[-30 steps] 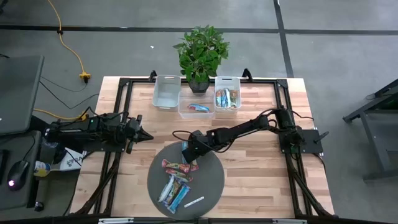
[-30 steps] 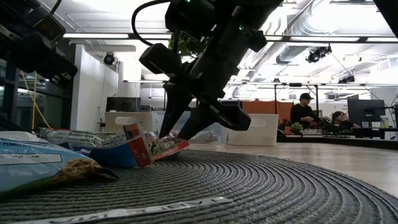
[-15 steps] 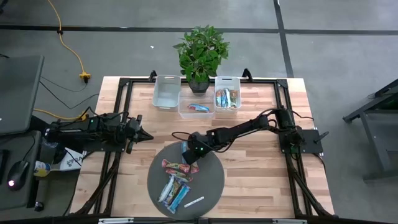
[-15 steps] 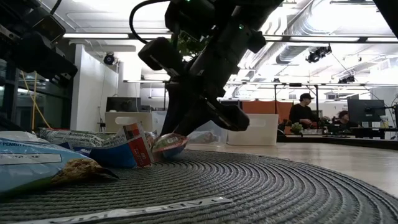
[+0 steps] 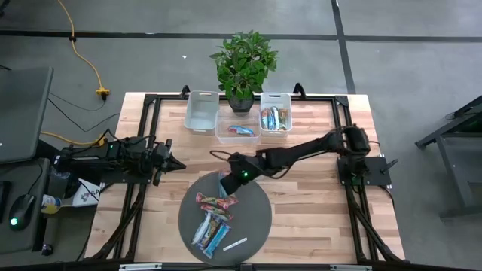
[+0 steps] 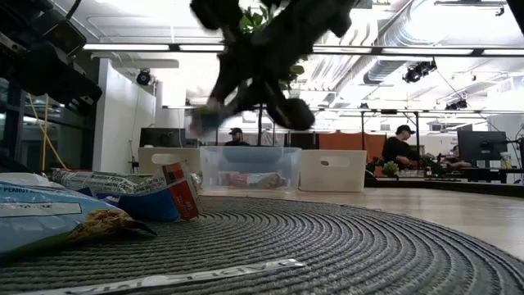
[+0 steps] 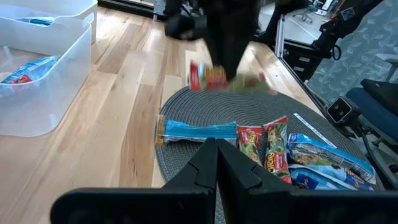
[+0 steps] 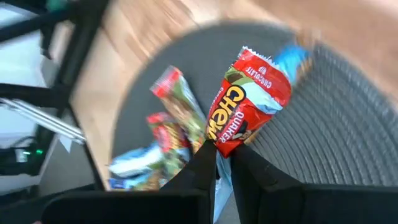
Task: Pick and place Granola Bars by type
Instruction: Put the red granola bar into the transparent bin
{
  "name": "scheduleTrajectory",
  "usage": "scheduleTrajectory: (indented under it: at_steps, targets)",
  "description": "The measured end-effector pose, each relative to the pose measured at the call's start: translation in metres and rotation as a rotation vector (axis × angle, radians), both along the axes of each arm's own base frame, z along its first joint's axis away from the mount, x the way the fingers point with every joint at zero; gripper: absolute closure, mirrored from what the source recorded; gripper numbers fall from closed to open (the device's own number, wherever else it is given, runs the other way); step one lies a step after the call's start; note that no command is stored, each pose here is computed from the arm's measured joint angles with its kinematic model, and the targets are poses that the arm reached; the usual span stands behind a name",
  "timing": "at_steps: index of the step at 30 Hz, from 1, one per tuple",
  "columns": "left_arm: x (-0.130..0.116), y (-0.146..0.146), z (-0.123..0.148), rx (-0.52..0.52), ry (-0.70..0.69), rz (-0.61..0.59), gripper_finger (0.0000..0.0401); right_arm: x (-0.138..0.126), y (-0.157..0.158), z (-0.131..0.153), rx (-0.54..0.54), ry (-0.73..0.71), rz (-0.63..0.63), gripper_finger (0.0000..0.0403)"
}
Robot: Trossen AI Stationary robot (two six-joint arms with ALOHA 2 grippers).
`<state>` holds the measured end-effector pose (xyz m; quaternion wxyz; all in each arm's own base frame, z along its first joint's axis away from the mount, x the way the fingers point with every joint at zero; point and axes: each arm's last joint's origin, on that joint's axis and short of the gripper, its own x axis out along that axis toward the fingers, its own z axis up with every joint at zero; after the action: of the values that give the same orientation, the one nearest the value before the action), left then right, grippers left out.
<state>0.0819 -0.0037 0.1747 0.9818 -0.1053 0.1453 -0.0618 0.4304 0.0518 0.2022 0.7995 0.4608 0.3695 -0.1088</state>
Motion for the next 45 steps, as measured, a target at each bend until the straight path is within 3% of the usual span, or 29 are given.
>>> scheduleTrajectory:
  at_steps: [5,11,21,27,34,38,45]
  targets:
    - [0.0,0.0,0.0,0.0,0.0,0.0,0.04,-0.009,-0.01,0.037,-0.102,-0.11,0.03,0.0379]
    - [0.0,0.0,0.0,0.0,-0.001,0.0,0.04,-0.023,-0.03,0.068,-0.327,-0.193,0.171,0.038]
    - [0.0,0.0,0.0,0.0,-0.001,0.0,0.04,-0.034,-0.068,0.066,-0.652,-0.119,0.461,0.038]
    - [0.0,0.0,0.0,0.0,0.0,0.0,0.04,-0.036,-0.079,0.064,-0.964,-0.069,0.641,0.038]
    - [0.0,0.0,0.0,0.0,0.0,0.0,0.04,-0.035,-0.091,0.065,-1.397,0.143,0.756,0.038]
    - [0.0,0.0,0.0,0.0,-0.001,0.0,0.04,-0.032,-0.109,0.058,-1.429,0.176,0.785,0.038]
    - [0.0,0.0,0.0,0.0,0.0,-0.001,0.04,-0.023,-0.143,0.025,-1.372,0.227,0.783,0.038]
